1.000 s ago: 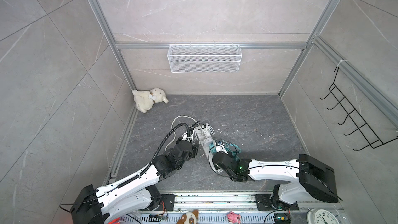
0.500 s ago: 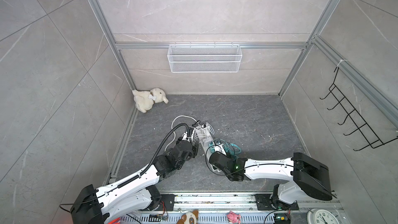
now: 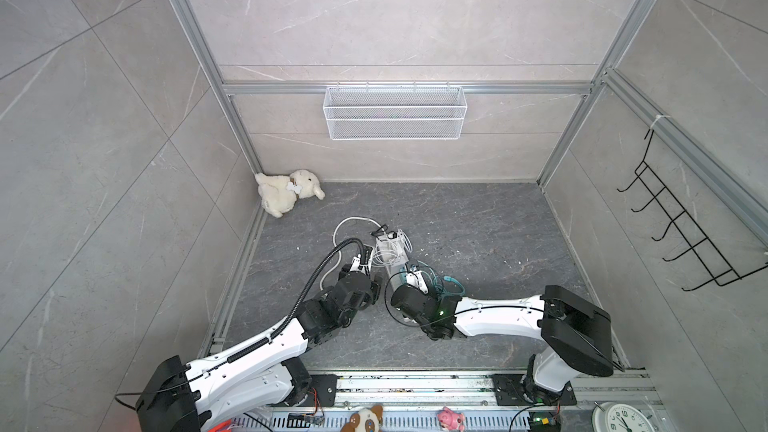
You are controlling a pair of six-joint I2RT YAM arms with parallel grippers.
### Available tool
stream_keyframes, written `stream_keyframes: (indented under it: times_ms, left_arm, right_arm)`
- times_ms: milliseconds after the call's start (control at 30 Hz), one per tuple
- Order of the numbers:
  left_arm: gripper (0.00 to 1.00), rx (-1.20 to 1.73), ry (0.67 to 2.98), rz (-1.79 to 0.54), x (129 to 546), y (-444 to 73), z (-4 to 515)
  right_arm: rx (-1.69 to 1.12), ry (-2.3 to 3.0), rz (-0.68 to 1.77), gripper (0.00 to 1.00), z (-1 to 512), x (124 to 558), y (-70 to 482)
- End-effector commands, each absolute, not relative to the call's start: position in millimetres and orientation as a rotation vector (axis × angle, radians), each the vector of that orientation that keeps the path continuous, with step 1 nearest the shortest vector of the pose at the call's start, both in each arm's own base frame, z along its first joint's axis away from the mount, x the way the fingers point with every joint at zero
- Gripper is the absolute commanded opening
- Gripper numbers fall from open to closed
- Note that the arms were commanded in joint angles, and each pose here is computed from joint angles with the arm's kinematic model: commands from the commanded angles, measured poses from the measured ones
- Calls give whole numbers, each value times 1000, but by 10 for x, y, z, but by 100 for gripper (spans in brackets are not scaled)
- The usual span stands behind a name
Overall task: Insert the plug
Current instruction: 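Press the teal charger down into the strip socket with the right gripper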
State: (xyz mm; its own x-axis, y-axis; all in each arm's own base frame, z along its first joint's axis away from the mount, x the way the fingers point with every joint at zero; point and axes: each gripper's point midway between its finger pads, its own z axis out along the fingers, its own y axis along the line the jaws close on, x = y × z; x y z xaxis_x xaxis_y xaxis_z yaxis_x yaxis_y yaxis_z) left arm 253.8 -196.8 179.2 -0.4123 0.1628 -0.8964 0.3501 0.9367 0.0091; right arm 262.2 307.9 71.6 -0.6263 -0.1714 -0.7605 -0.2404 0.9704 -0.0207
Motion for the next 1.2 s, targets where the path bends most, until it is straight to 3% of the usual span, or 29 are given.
stream_keyframes:
  times_ms: [0, 600, 900, 1167]
  left_arm:
    - [64, 317, 1962, -202, 2584, -1910, 1911]
    - [71, 310, 1959, -100, 2658, -1818, 1933]
    - [73, 314, 1981, -85, 2661, -1808, 1890]
    - [74, 305, 1994, -73, 2655, -1781, 1852]
  right_arm:
    - [-379, 2433, -103, 4, 126, 2604, 2678]
    - [-402, 2478, -30, 7, 115, 3308, 2932]
    - [-419, 2451, 71, 16, 294, 3325, 3078]
    - [-467, 2403, 73, 31, 588, 3363, 3105]
